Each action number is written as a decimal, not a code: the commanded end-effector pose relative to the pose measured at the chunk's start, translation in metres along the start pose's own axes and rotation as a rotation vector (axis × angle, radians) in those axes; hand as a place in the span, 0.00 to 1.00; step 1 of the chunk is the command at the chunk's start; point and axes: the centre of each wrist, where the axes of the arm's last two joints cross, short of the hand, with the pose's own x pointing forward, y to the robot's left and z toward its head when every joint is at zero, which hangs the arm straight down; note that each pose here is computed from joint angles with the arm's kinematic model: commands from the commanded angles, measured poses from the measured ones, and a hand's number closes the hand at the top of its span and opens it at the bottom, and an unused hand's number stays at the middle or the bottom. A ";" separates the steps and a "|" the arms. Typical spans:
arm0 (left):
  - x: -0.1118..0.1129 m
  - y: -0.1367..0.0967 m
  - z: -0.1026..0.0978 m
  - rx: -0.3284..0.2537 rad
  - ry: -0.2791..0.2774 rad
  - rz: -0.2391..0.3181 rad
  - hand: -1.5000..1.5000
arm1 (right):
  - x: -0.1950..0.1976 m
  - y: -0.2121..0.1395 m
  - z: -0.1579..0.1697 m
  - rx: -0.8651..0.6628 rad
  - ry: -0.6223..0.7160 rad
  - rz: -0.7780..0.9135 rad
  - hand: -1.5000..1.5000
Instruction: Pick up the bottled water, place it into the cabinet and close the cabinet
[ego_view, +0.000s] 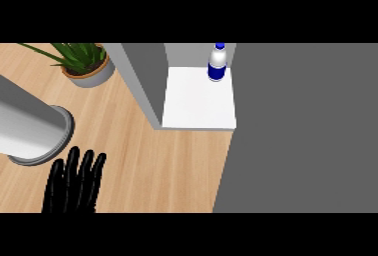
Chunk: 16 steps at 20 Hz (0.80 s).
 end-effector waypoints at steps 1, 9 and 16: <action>0.018 0.017 0.025 0.061 -0.012 -0.024 0.00 | 0.018 0.022 -0.004 0.140 -0.021 -0.001 1.00; 0.051 0.045 0.042 0.059 -0.037 -0.011 0.00 | 0.031 0.046 -0.024 0.211 -0.036 0.055 1.00; 0.070 0.062 0.048 0.027 -0.025 -0.006 0.00 | 0.037 0.055 -0.044 0.225 -0.036 0.034 1.00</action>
